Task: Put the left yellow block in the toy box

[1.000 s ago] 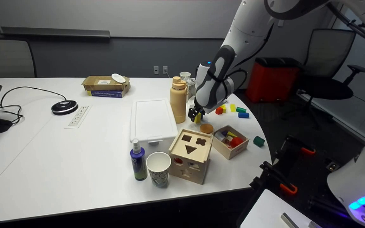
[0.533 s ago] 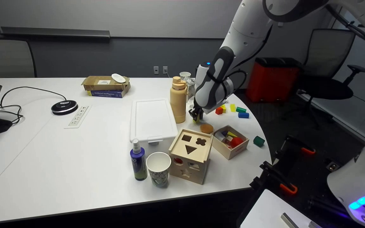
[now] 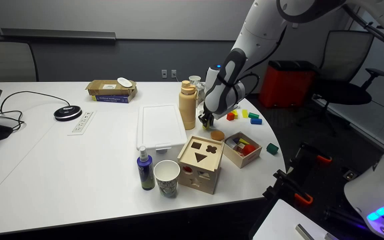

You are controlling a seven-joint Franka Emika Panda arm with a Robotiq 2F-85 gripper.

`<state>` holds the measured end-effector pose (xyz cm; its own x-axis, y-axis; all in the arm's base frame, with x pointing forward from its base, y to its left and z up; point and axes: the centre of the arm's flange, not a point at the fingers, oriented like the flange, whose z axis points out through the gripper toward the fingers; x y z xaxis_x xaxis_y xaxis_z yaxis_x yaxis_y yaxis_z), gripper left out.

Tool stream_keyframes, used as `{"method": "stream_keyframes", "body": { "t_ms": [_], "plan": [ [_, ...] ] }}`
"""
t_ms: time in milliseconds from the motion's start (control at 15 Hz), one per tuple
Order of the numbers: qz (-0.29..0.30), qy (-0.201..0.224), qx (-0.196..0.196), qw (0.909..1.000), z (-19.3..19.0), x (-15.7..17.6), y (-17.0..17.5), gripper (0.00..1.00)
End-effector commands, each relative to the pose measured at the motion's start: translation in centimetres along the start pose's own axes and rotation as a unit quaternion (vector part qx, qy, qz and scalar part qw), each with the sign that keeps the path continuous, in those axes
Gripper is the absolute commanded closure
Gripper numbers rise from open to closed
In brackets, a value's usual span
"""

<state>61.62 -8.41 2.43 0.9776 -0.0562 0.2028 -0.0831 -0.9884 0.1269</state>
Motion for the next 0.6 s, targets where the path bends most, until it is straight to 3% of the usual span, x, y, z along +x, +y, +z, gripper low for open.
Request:
{"method": "stream_keyframes", "body": {
  "t_ms": [0,533],
  "plan": [
    [0.007,-0.026,-0.013,0.9996,-4.6,-1.3,-0.3,0.92],
    [-0.057,-0.093,0.008,0.994,-15.5,-7.1,-2.0,0.92]
  ]
}}
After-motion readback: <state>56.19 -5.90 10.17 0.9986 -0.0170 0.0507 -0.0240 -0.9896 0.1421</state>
